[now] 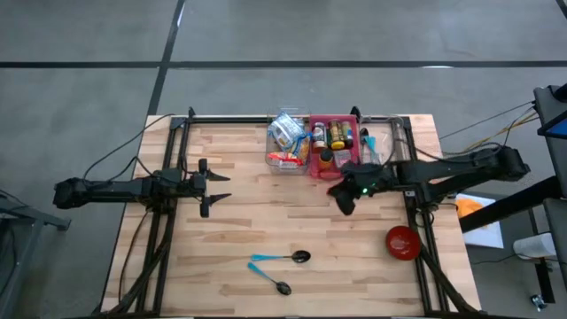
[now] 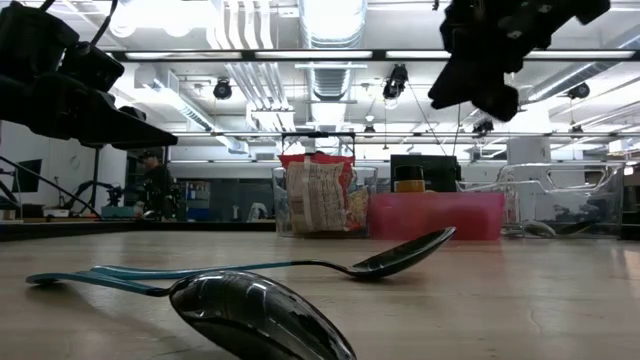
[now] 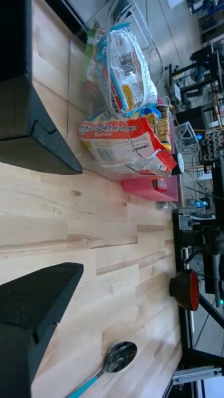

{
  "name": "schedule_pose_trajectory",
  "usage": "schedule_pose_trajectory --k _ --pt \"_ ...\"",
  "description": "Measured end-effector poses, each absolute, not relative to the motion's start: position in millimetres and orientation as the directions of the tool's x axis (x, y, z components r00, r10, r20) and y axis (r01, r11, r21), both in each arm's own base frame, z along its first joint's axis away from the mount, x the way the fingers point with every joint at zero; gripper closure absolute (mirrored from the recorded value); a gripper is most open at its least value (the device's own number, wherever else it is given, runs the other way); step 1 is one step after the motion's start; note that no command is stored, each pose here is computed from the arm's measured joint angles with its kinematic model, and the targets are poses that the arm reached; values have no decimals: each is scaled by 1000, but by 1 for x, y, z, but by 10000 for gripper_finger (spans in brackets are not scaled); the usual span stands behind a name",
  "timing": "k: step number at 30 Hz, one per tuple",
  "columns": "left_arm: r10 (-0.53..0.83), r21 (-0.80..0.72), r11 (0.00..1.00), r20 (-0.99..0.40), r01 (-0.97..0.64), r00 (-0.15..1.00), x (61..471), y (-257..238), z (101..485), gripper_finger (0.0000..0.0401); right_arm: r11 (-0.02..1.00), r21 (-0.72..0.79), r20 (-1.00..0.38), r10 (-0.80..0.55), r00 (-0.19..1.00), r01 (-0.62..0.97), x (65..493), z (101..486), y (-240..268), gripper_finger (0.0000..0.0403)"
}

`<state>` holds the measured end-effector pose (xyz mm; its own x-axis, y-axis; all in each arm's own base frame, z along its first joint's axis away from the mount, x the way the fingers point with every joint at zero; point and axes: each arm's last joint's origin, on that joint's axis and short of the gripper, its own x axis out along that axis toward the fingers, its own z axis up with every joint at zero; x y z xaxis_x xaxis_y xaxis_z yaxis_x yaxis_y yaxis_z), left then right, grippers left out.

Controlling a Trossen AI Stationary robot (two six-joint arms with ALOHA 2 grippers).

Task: Pick & Place Food Item
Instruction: Put the blue spoon into the right transparent bin

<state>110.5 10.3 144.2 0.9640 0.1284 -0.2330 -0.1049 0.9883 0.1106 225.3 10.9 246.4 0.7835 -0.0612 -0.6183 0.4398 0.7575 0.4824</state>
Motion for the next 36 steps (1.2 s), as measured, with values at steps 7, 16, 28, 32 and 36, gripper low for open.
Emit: schedule_pose_trajectory --k 7,16,28,32,36 --pt "128 111 988 -233 -105 964 111 10 144 157 836 439 -648 42 760 328 256 219 30 332" --pt "128 111 988 -233 -105 964 111 10 144 157 964 261 -595 119 795 52 297 189 67 332" --pt "128 113 988 -233 -104 964 111 10 144 157 995 10 -652 78 754 -94 342 156 118 332" --pt "128 113 988 -233 -104 964 111 10 144 157 994 11 -659 87 747 -107 349 158 127 331" --pt "129 113 988 -233 -105 964 111 10 144 157 996 78 -658 92 747 -54 355 162 130 308"
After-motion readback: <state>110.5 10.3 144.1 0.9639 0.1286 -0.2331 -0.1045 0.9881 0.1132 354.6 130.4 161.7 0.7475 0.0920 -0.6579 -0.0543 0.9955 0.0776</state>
